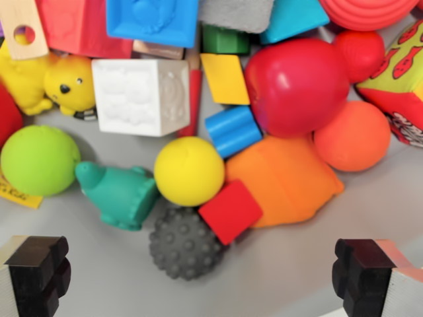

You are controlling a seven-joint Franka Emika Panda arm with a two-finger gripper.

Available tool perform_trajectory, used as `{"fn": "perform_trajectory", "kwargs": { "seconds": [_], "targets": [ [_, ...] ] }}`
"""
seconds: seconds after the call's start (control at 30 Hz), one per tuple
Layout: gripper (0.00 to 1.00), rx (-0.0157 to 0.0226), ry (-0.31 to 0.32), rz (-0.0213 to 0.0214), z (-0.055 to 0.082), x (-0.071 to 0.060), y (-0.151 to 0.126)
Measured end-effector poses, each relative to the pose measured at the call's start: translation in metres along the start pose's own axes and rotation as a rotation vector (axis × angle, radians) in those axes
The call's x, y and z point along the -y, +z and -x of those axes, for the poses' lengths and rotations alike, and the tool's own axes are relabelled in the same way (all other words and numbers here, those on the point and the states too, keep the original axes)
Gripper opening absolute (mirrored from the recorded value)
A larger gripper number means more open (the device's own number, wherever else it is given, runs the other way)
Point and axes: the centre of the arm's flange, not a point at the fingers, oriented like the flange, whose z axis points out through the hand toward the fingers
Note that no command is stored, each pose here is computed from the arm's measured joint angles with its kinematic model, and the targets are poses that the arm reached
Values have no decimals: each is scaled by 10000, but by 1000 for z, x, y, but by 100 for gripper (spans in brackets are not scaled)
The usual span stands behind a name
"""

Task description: Pick an object from the bin

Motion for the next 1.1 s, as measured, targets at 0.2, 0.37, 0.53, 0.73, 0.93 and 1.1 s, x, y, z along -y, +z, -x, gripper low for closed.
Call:
{"fn": "perform_trajectory", "kwargs": {
  "seconds": [0.2,0.37,0.53,0.73,0.93,1.1],
  "targets": [
    [100,9,-661,-9,9,-7,6],
    [100,28,-1312,-23,17,-13,13],
    [100,27,-1907,-27,25,-19,18],
    [100,38,-2657,-41,34,-26,25],
    [100,39,-3406,-48,44,-34,31],
    [100,44,-4026,-54,52,-40,37]
  ]
}}
